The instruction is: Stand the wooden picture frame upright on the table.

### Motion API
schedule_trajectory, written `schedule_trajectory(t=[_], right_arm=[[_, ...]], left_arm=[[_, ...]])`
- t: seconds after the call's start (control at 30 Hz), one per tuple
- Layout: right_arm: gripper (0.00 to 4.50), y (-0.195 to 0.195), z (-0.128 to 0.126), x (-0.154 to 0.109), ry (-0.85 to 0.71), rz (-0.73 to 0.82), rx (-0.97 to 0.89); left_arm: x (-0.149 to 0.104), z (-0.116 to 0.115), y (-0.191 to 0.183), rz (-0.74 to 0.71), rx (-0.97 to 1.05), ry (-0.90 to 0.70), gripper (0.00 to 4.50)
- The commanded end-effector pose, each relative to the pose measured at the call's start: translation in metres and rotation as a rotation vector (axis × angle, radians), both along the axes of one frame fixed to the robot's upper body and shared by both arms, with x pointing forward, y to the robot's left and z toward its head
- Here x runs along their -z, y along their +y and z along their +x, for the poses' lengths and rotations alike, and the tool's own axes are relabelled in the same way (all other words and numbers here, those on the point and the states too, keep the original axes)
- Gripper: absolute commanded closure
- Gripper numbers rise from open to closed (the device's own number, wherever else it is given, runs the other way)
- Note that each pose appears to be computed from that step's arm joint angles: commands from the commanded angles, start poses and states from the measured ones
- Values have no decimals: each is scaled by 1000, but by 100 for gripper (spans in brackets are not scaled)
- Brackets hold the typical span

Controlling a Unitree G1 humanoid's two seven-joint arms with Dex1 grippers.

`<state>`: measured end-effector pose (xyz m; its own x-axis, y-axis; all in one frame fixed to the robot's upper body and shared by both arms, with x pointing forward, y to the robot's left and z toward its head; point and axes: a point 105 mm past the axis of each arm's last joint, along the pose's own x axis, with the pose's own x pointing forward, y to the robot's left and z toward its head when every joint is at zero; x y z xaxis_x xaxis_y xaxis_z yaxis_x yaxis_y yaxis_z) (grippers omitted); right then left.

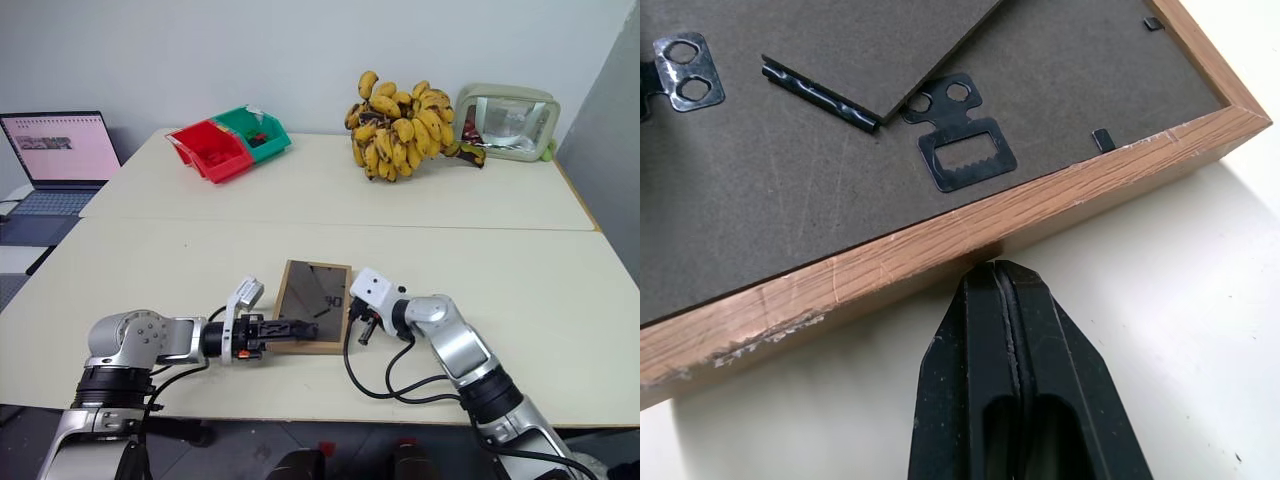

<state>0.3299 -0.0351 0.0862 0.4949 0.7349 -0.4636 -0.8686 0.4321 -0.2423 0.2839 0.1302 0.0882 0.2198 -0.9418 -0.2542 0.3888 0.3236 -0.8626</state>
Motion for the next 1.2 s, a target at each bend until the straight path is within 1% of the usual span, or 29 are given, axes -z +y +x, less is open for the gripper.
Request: schedule_trajectory(t=[0.03, 0.1, 0.13, 0.17, 0.27, 0.33, 0.47, 0.53, 0.6, 0.7, 0.77, 0.8, 0.97, 1.0, 1.03, 1.1, 1.2], right_arm=[[450, 1, -2, -8, -33, 14, -23], [450, -2, -1, -8, -33, 10, -13], [450, -3, -1, -7, -33, 8, -10], [450, -5, 0, -6, -32, 6, -4], [450, -15, -1, -2, -27, -7, 19], [450, -24, -1, 0, -26, -19, 43], [450, -52, 6, -4, -51, -49, 106], [450, -70, 13, -13, -80, -68, 138], [450, -82, 19, -24, -98, -72, 155], [450, -94, 26, -63, -85, 31, 171], [415, -91, 30, -96, -37, 199, 179], [408, -88, 29, -111, -12, 269, 159], [297, -72, 28, -167, 14, 454, 58], [267, -68, 28, -175, 13, 473, 35], [256, -64, 29, -182, 11, 483, 16], [209, -56, 31, -191, 5, 496, -20], [147, -45, 34, -197, -10, 487, -61]], left_arm=[[5, 0, 1, 13, -24, 19, 44], [1, 3, 4, 2, -39, 2, 76], [0, 4, 6, -2, -45, -4, 102], [-2, 6, 7, -7, -53, -10, 114], [-6, 8, 7, -14, -59, -23, 174], [-10, 6, 5, -23, -51, -32, 225], [-21, 5, 2, -60, -48, -57, 301], [-27, 3, 0, -79, -43, -68, 320], [-32, 1, -2, -89, -40, -82, 320], [-46, 6, -7, -92, -60, -152, 320], [-62, 11, -13, -76, -57, -253, 320], [-70, 13, -15, -72, -58, -305, 320], [-108, 29, -27, -78, -113, -531, 320], [-113, 31, -29, -60, -117, -579, 320], [-116, 32, -31, -46, -118, -614, 320], [-121, 33, -34, -32, -118, -663, 320], [-123, 33, -36, -13, -103, -702, 320]])
